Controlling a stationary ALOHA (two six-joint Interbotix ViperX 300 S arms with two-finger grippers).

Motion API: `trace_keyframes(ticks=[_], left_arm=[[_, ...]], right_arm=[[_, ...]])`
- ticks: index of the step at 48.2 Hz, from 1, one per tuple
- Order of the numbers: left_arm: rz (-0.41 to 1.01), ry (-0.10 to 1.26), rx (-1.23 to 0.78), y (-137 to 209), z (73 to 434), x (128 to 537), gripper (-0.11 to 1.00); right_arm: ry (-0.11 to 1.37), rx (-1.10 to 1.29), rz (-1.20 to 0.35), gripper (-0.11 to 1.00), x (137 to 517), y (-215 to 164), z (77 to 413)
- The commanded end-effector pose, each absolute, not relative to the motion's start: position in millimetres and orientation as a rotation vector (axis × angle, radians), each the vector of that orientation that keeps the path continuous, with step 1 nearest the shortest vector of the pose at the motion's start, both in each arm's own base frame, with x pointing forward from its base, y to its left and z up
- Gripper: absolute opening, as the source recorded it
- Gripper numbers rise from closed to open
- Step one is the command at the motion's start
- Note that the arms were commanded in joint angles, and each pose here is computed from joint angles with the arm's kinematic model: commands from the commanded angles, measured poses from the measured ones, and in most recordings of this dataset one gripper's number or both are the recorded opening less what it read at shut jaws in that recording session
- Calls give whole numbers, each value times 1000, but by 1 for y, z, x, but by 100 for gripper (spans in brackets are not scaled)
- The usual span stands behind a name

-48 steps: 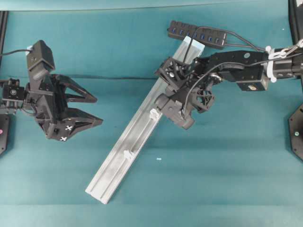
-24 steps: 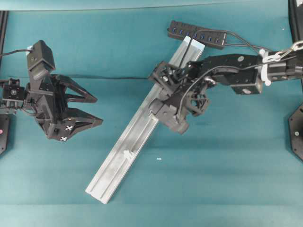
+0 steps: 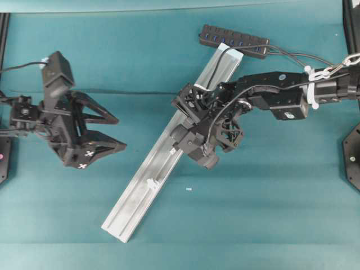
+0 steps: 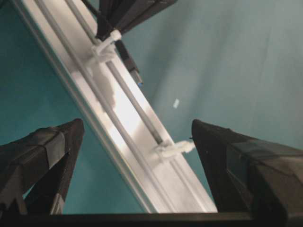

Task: Pass the USB cable through three rings with both arms.

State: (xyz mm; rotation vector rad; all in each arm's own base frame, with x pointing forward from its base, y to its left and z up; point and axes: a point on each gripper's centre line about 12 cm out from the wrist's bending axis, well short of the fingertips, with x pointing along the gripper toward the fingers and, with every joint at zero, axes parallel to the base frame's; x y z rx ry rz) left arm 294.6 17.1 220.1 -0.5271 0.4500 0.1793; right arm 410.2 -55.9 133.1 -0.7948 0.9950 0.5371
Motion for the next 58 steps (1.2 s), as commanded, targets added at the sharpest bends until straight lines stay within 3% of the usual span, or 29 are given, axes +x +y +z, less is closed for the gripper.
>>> trace_keyframes(ticks=[1,26,40,58], left_arm=[[173,421,-525,18,226,304,98],[185,353,-545,33,176,360,98],[192,383,-673,23,137,374,98],[187,372,-679,24,133,385,98]], right_arm=[[983,-791,533,7,413,-53,135],[981,-780,520,7,413,-56,136],[989,-767,509,7,412,-61,136],[1003,-714,477,7,410,-62,135]])
